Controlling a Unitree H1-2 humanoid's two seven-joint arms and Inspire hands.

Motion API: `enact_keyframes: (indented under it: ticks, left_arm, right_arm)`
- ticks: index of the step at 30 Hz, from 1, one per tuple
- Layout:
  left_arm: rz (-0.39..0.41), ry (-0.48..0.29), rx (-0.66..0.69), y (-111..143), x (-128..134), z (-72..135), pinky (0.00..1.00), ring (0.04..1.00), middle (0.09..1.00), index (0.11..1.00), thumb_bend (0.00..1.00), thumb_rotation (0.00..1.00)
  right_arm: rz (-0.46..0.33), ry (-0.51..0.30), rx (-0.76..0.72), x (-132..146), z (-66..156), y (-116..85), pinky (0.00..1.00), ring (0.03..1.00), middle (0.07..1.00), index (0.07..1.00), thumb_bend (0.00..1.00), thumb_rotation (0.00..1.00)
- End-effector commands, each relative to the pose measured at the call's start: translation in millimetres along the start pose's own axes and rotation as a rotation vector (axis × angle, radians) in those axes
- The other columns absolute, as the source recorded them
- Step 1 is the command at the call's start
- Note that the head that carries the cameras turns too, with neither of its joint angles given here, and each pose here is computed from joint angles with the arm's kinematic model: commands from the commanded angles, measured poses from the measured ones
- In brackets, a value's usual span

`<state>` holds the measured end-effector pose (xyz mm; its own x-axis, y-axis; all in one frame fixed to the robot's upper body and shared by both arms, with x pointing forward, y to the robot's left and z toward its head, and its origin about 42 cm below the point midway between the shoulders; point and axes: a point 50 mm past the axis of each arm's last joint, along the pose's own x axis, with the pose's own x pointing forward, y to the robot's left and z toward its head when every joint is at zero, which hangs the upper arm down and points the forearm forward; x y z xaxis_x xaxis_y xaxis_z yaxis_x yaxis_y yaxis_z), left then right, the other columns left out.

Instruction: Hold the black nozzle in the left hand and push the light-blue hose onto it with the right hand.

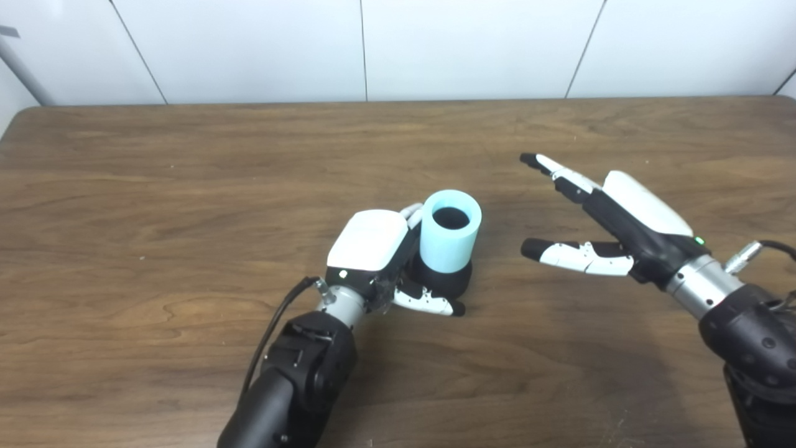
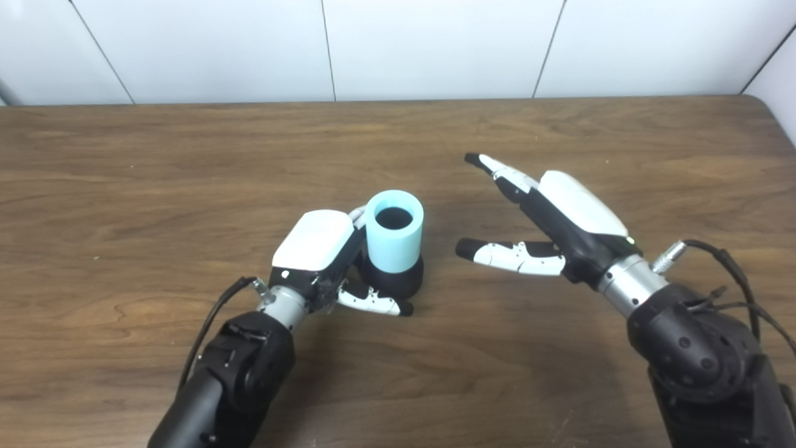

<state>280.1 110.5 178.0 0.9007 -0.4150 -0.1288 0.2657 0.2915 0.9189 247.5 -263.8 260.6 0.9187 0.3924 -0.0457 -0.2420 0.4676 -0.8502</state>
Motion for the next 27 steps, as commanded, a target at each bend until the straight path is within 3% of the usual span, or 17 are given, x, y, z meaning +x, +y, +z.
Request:
enact_keyframes:
  ticks: [1, 9, 15, 21, 22, 25, 27]
  left_arm:
    - [-0.048, 0.059, 0.031, 4, -4, -23, 1.0, 0.943, 0.966, 0.998, 1.0, 0.42]
    - [-0.055, 0.044, -0.048, 19, -9, -45, 1.0, 0.968, 0.981, 1.0, 1.0, 0.41]
    - [0.055, 0.063, -0.254, 36, -17, -71, 1.0, 0.991, 0.998, 1.0, 1.0, 0.43]
    - [0.192, 0.049, -0.517, 56, -30, -99, 0.86, 0.981, 0.995, 1.0, 1.0, 0.49]
    - [0.22, 0.044, -0.56, 59, -33, -103, 0.86, 0.966, 0.985, 1.0, 0.96, 0.5]
    - [0.316, 0.043, -0.679, 63, -41, -113, 0.89, 0.922, 0.938, 0.968, 0.81, 0.41]
    - [0.364, 0.057, -0.736, 61, -45, -118, 0.87, 0.898, 0.914, 0.944, 0.76, 0.43]
  right_arm:
    - [-0.043, -0.019, -0.033, -1, 2, -4, 0.91, 0.948, 0.964, 0.974, 0.55, 0.9]
    - [-0.048, 0.004, 0.002, 1, -5, 6, 0.88, 0.943, 0.961, 0.971, 0.55, 0.9]
    - [-0.055, 0.054, 0.076, 5, -15, 16, 0.81, 0.929, 0.952, 0.962, 0.54, 0.87]
    - [-0.101, 0.072, 0.173, 12, -24, 31, 0.79, 0.9, 0.944, 0.946, 0.54, 0.89]
    - [-0.116, 0.078, 0.202, 13, -25, 34, 0.78, 0.89, 0.941, 0.944, 0.53, 0.89]
    - [-0.159, 0.108, 0.264, 18, -27, 41, 0.71, 0.838, 0.907, 0.934, 0.53, 0.86]
    - [-0.185, 0.134, 0.278, 19, -26, 45, 0.75, 0.857, 0.914, 0.933, 0.52, 0.89]
